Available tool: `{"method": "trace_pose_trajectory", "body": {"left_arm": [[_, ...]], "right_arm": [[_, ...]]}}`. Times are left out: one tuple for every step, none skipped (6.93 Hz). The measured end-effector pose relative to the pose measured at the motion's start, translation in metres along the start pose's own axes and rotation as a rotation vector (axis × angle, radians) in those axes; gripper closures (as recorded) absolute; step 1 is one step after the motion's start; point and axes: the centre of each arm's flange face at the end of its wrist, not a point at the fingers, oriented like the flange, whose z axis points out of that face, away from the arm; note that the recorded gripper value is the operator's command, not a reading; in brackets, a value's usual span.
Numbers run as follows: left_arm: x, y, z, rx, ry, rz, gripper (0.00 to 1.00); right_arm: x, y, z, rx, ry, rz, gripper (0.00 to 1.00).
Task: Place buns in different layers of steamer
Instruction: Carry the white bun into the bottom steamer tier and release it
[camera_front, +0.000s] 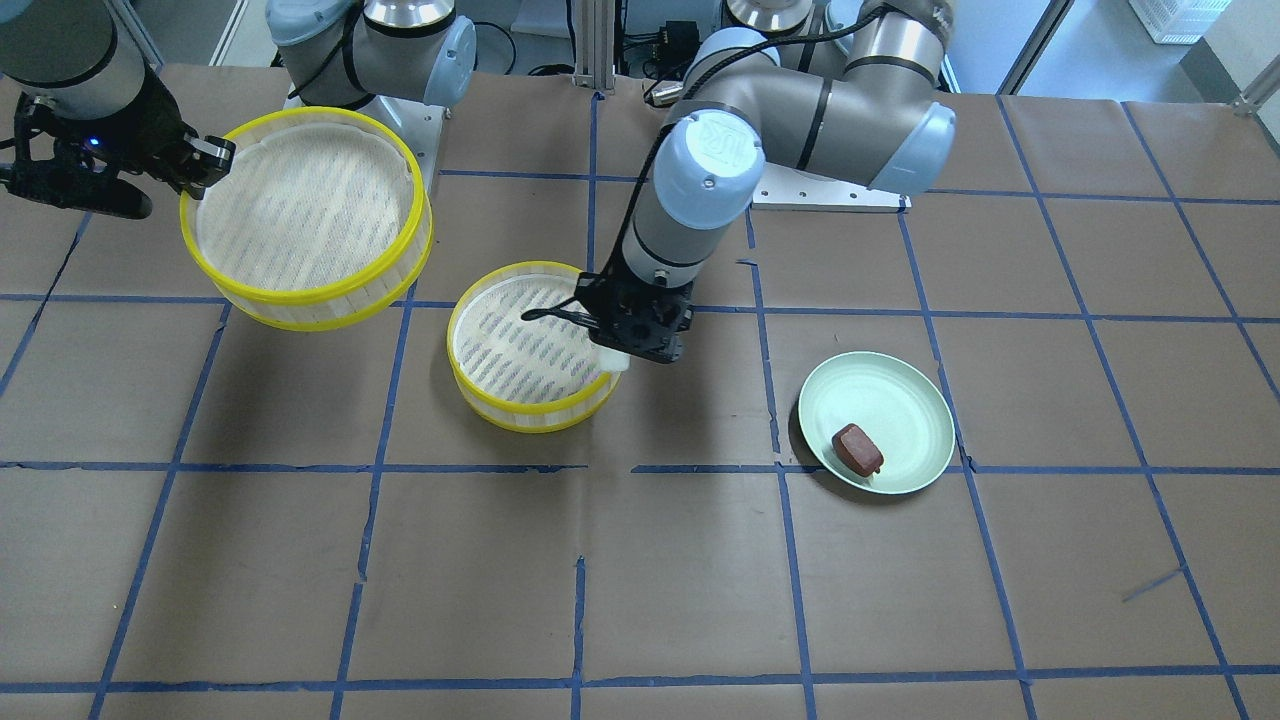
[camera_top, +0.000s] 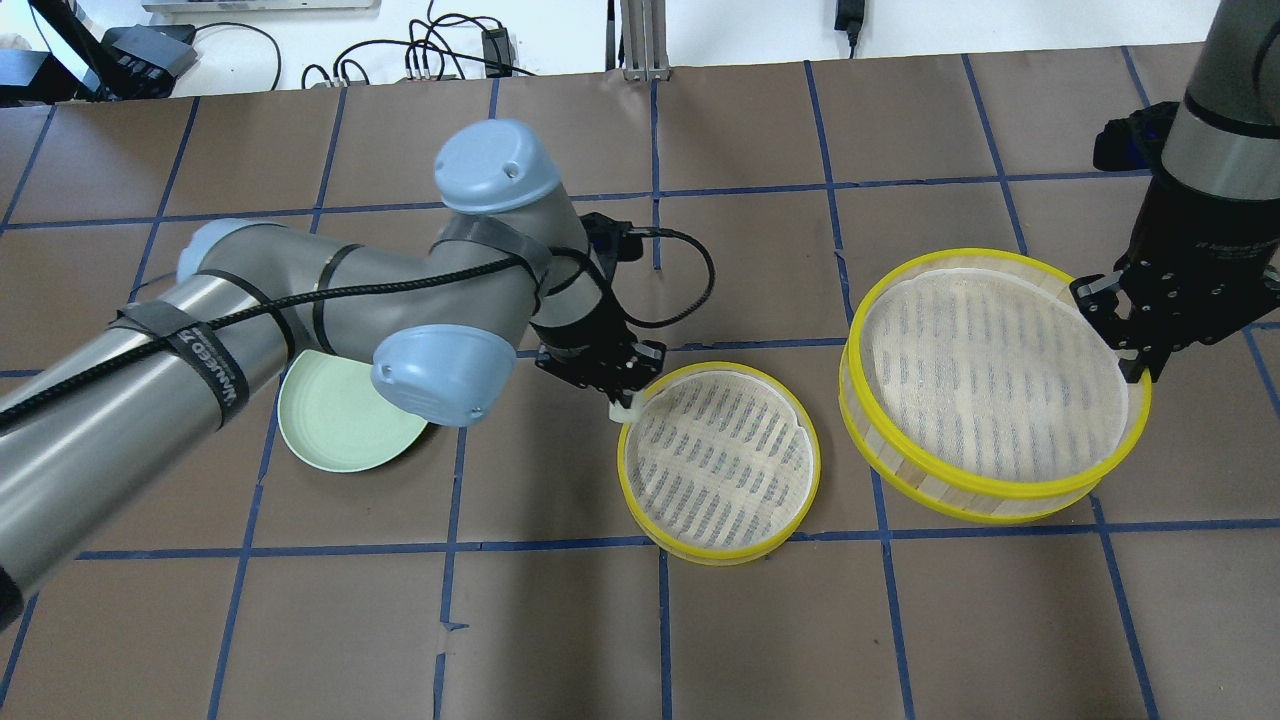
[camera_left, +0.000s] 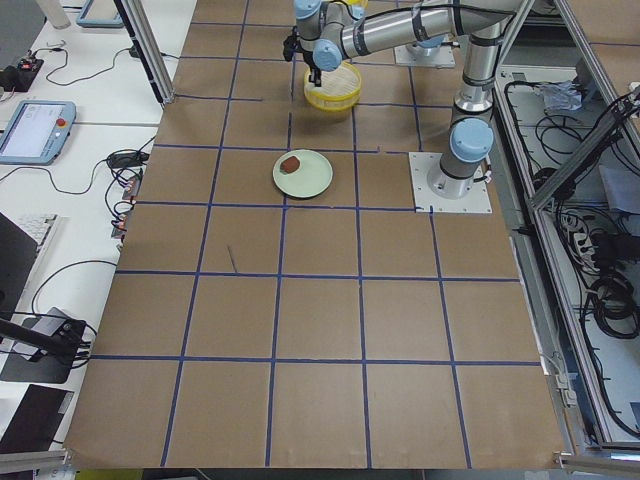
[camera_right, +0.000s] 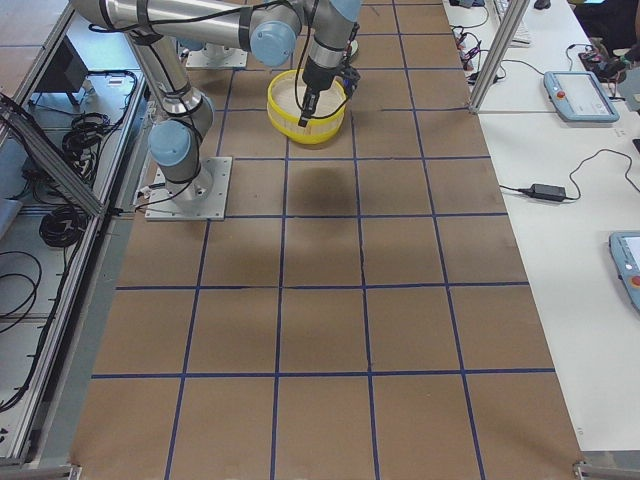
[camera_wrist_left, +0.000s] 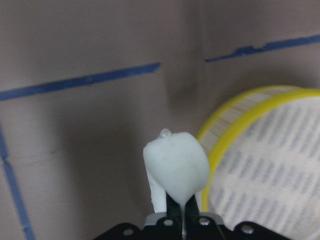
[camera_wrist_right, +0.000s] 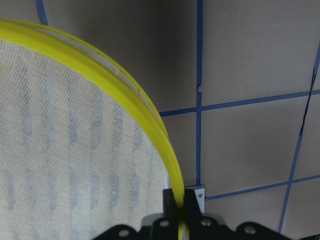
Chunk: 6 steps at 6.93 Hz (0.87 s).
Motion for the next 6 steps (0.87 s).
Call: {"method": "trace_pose_trajectory", "body": {"left_arm": [[0.020,0.006,0.016,-0.036,0.034,0.012,0.01],[0.029,0.008,0.023,-0.051,0.050,0.018,0.00],[0.031,0.006,0.021,-0.045,0.041,0.022,0.00],[0.027,0.003,0.013,-0.027,0.009,0.018,0.00],[0.010,-0.006,0.001,-0.005,-0.031,-0.006,0.01],[-0.030,-0.019,-0.012,0.012,-0.077,-0.065,0.04]], "right_arm": [[0.002,0.000,0.000,-0.001,-0.001,0.004,0.86],[0.002,0.001,0.000,0.000,-0.001,0.005,0.86],[0.002,0.001,-0.001,0.000,-0.002,0.005,0.86],[0.001,0.002,-0.001,0.002,-0.004,0.006,0.86],[-0.001,0.003,0.000,0.002,-0.007,0.006,0.87],[-0.005,0.005,0.003,0.000,-0.017,0.018,0.88]]}}
